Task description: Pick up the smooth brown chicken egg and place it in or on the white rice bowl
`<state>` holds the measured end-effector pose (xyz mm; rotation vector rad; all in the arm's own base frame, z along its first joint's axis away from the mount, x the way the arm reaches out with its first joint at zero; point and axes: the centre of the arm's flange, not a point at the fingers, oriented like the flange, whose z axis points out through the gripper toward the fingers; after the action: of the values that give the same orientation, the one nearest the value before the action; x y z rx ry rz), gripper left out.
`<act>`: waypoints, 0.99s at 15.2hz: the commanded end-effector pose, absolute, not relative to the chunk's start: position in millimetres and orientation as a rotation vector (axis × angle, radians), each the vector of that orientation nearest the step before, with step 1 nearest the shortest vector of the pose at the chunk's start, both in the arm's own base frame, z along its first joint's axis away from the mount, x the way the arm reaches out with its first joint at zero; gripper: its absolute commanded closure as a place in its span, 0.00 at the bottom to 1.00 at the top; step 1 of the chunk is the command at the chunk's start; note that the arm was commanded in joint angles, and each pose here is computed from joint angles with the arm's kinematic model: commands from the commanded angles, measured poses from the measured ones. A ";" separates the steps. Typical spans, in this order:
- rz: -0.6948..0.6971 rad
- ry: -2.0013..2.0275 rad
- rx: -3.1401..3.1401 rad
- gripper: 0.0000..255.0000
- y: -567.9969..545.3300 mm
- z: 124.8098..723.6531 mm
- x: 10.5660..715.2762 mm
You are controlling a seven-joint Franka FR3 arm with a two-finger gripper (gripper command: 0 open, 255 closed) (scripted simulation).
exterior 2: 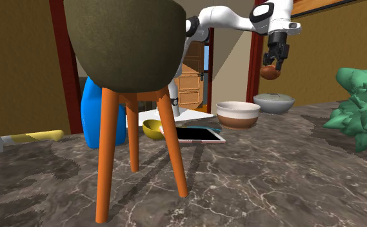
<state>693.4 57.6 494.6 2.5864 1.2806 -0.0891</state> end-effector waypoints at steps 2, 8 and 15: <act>-0.089 1.279 2.587 1.00 96.4 494.3 706.3; -0.089 1.279 2.587 1.00 103.8 468.0 708.9; -0.089 1.279 2.587 1.00 103.8 431.0 708.9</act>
<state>708.8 103.4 435.8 2.5874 1.2793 -0.0901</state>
